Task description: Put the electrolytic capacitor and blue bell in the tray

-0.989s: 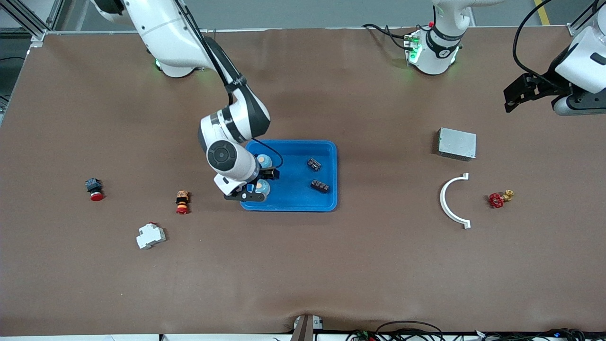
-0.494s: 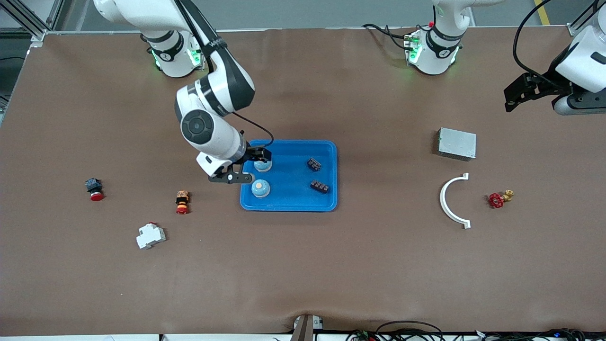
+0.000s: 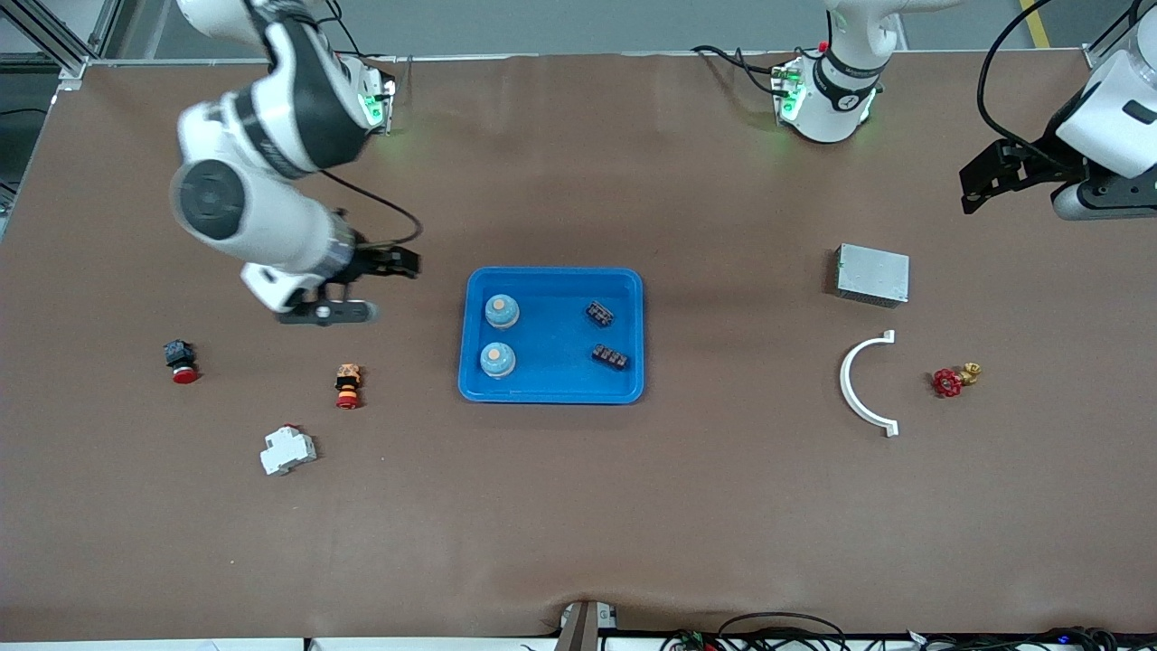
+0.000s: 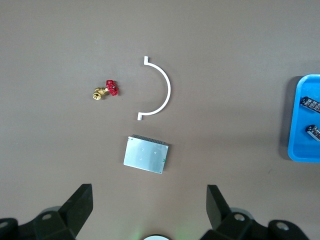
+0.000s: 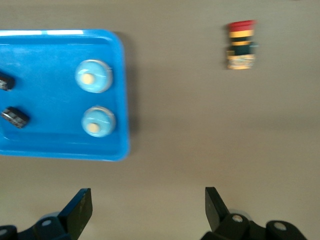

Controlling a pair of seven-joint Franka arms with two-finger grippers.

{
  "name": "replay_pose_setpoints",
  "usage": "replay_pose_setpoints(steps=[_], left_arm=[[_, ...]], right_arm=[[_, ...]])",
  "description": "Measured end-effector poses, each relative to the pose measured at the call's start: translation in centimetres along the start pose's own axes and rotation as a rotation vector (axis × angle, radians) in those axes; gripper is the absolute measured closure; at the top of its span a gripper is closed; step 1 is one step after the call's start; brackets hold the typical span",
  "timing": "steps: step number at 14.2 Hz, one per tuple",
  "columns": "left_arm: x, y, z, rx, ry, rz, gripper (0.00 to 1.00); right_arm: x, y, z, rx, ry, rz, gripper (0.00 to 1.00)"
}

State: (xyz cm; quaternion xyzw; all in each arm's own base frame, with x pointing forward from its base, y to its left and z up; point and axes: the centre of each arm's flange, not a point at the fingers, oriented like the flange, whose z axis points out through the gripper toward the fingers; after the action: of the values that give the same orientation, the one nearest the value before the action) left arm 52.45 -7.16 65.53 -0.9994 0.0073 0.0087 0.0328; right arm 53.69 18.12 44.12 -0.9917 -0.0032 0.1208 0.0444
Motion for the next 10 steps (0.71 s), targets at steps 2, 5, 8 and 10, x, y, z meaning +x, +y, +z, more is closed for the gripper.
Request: replay_pose_setpoints(steps=[2,5,8,10], left_arm=[[0.0,0.1,0.0,0.0,0.0,0.002,0.0],[0.0,0.4,0.1,0.0,-0.001,0.008,0.0],[-0.1,0.6,0.1,0.0,-0.004,0.012,0.0],[-0.1,0.6,0.2,0.0,-0.006,0.012,0.0]], right_arm=[[-0.3,5.6,-2.4,-0.015,-0.013,-0.004,0.0],[-0.5,11.4,-5.5,-0.01,-0.013,0.034,0.0],[-0.4,15.8,-9.1,-0.002,0.031,0.096,0.0],[-0.4,18.7,-10.8,0.009,0.064,0.146,0.0]])
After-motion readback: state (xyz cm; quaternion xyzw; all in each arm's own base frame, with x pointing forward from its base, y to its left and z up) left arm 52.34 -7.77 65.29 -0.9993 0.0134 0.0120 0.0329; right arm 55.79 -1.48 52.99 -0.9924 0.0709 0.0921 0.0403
